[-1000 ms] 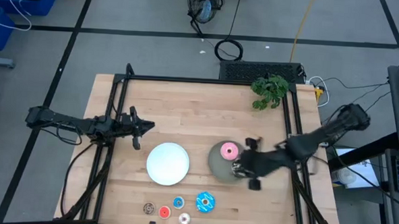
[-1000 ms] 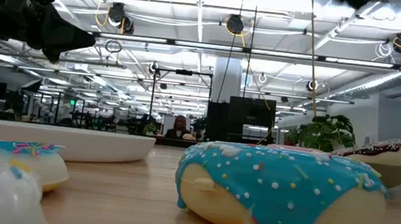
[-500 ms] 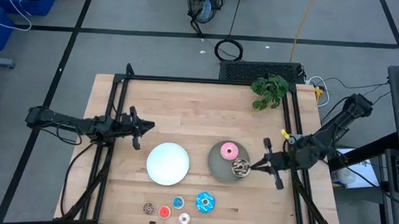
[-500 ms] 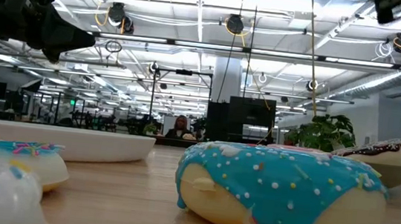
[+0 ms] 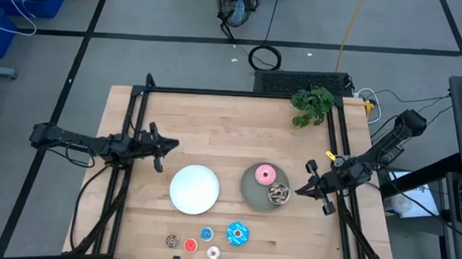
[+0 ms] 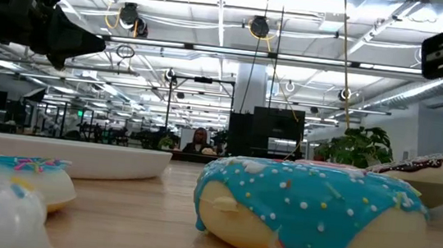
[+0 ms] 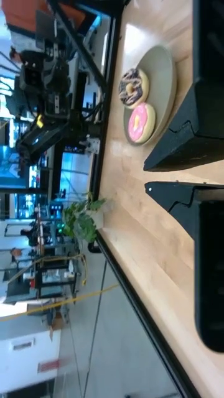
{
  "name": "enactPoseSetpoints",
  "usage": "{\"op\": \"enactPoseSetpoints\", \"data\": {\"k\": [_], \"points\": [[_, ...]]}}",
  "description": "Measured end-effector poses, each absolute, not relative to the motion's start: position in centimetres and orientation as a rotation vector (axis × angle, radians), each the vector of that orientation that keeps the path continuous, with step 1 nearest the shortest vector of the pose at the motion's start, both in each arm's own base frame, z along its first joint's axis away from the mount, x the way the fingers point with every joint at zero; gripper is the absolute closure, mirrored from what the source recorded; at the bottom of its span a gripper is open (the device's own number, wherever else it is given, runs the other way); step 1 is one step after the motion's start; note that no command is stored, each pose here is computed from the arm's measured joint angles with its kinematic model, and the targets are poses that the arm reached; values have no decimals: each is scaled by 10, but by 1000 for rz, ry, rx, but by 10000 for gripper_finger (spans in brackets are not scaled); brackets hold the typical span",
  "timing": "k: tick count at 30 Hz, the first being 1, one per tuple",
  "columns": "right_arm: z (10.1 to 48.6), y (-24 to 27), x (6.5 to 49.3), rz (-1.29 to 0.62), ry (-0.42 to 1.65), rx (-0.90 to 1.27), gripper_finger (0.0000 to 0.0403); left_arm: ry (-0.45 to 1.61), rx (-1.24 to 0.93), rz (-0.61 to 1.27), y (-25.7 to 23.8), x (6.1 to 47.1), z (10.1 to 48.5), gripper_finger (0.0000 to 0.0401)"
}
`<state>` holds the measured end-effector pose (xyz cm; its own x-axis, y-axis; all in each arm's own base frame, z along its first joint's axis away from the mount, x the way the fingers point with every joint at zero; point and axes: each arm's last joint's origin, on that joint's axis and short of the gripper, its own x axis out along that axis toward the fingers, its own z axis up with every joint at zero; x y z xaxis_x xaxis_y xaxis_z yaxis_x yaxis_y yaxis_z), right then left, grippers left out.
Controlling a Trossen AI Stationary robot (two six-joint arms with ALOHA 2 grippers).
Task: Pick & Place donuts
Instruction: Put the big blue donut on the gray plate
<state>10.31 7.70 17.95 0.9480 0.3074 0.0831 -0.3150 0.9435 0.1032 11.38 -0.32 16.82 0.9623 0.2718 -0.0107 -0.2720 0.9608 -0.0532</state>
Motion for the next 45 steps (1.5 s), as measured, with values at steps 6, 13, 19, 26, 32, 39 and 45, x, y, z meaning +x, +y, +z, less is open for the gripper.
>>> {"op": "enactPoseSetpoints", "data": {"k": [6,13,19,26,32,39,45], "points": [[180,77,103,317,-78,106,403,4,-54,292,-3,114,168,359],[181,73,104,171,-87,82,403,4,-55,292,-3,114,168,359],[193,80,116,54,-2,48,403,3,-55,293,-3,114,168,359],[242,109,162,3,158,-29,403,-1,-56,319,-2,113,168,359],[273,133,229,25,328,-61,403,0,-57,319,-2,113,168,359],[283,150,308,152,591,-31,403,2,-55,319,-2,113,168,359],[288,168,357,154,847,-63,403,3,-49,319,-2,113,168,359]]}}
